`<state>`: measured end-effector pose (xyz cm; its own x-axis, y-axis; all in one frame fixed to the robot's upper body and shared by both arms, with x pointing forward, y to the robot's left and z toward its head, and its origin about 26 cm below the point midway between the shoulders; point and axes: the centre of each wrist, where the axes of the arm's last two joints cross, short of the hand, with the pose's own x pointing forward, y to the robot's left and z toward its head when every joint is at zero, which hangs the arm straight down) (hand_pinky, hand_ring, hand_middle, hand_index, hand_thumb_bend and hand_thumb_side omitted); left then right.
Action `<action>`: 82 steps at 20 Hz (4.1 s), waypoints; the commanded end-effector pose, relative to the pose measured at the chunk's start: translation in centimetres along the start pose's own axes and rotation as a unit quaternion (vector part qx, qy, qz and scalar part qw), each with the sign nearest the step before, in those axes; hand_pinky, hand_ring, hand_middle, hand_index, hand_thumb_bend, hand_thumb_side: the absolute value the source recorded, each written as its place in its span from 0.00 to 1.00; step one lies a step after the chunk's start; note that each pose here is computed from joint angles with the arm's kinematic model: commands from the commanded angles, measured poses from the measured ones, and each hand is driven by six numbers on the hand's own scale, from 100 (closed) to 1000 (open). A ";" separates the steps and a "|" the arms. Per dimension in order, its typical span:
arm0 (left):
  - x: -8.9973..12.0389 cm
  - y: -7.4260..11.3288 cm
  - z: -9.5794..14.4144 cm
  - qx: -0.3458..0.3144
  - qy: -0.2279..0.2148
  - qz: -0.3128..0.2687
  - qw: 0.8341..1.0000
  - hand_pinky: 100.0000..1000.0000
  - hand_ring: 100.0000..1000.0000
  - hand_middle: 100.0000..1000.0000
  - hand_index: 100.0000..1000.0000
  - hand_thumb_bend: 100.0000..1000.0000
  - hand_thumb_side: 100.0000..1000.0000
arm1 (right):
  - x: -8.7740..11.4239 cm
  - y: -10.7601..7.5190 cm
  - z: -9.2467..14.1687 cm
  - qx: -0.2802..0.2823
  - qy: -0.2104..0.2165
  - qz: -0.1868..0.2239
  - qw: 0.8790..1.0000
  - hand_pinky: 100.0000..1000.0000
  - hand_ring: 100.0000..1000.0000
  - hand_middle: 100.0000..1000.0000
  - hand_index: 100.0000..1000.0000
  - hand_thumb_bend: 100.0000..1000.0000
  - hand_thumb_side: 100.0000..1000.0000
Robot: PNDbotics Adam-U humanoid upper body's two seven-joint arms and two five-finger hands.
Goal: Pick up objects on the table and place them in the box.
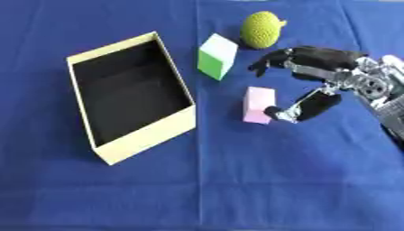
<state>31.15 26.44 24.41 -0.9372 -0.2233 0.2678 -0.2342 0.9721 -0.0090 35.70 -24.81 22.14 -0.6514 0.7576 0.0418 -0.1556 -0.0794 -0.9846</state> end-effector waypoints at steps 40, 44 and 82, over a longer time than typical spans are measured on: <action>0.5 -0.2 -0.7 -0.006 -0.013 0.008 1.000 0.68 0.83 0.75 0.79 0.10 0.62 | -1.0 1.8 -1.3 0.019 0.017 -0.009 1.000 0.89 0.92 0.38 0.71 0.00 0.38; 0.5 -0.2 -0.6 -0.008 -0.011 0.007 1.000 0.68 0.83 0.75 0.79 0.09 0.62 | -1.0 1.8 -1.2 0.015 0.019 -0.018 1.000 0.89 0.90 0.35 0.67 0.00 0.31; 1.1 -2.4 -2.2 0.009 -0.074 0.065 0.995 0.69 0.81 0.74 0.79 0.15 0.56 | 10.8 -11.0 -13.4 -0.092 -0.186 0.027 0.978 0.86 0.75 0.26 0.61 0.00 0.00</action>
<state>31.55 24.27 26.07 -0.9808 -0.1187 0.1544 -0.1285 0.9902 -0.0548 39.93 -7.42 30.73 -0.8883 0.4571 0.0457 -0.0298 0.0418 -0.9987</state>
